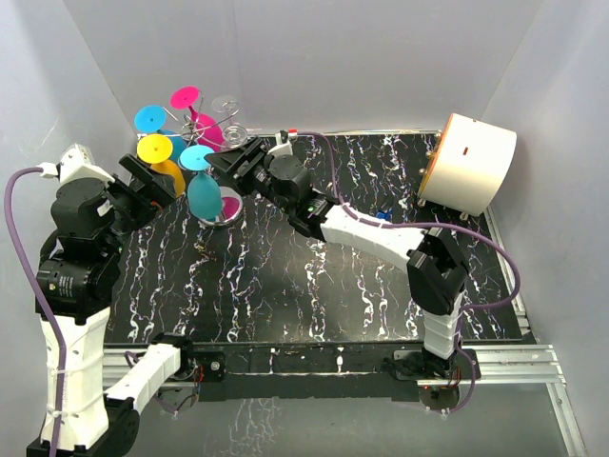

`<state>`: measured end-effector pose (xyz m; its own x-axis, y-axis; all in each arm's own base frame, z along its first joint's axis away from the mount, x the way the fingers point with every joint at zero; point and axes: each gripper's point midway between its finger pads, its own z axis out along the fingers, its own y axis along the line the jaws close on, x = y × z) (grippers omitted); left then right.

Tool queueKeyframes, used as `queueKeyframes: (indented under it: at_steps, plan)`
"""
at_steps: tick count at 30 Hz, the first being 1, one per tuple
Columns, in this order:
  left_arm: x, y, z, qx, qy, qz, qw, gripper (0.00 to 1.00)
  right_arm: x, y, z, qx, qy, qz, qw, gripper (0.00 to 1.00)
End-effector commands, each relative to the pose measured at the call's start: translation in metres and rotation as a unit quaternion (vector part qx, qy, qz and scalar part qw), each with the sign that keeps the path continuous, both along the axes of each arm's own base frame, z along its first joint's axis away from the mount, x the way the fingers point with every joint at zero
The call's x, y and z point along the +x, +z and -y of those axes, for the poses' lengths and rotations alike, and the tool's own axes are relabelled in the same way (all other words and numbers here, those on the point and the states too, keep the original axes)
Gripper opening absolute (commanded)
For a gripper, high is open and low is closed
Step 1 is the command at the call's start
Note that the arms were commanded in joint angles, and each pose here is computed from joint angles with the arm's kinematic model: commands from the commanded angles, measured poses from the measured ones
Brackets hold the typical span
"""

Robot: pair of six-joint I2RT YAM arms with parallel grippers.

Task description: Take the wine glass off the wine glass rack

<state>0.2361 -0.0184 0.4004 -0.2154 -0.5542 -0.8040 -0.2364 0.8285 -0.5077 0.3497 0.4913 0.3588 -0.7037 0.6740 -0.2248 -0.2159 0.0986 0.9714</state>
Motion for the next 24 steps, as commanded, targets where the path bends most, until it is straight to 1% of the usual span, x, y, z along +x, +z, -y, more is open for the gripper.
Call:
queueKeyframes:
  at_steps: [1, 4, 9, 13, 16, 24]
  plan:
    - [-0.008, 0.009, -0.002, 0.011, -0.005, 0.010, 1.000, 0.94, 0.007, 0.046, 0.000, 0.063, -0.023, 0.023, 0.997, 0.50]
    - [-0.011, 0.010, -0.002, 0.013, -0.006, 0.010, 1.000, 0.94, 0.011, 0.047, -0.003, 0.067, -0.025, 0.022, 0.997, 0.42]
    - [-0.013, 0.012, -0.004, 0.017, -0.004, 0.013, 1.000, 0.95, 0.013, 0.047, -0.008, 0.072, -0.021, 0.017, 0.997, 0.31]
    - [-0.014, 0.013, -0.004, 0.018, -0.004, 0.015, 1.000, 0.95, 0.014, 0.047, -0.008, 0.076, -0.022, 0.013, 0.997, 0.25]
    - [-0.013, 0.013, -0.004, 0.017, -0.004, 0.014, 1.000, 0.95, 0.013, 0.049, -0.008, 0.080, -0.020, 0.012, 0.996, 0.17]
    - [-0.013, 0.012, -0.003, 0.015, -0.006, 0.014, 1.000, 0.95, 0.007, 0.060, -0.004, 0.101, -0.011, 0.001, 0.995, 0.11]
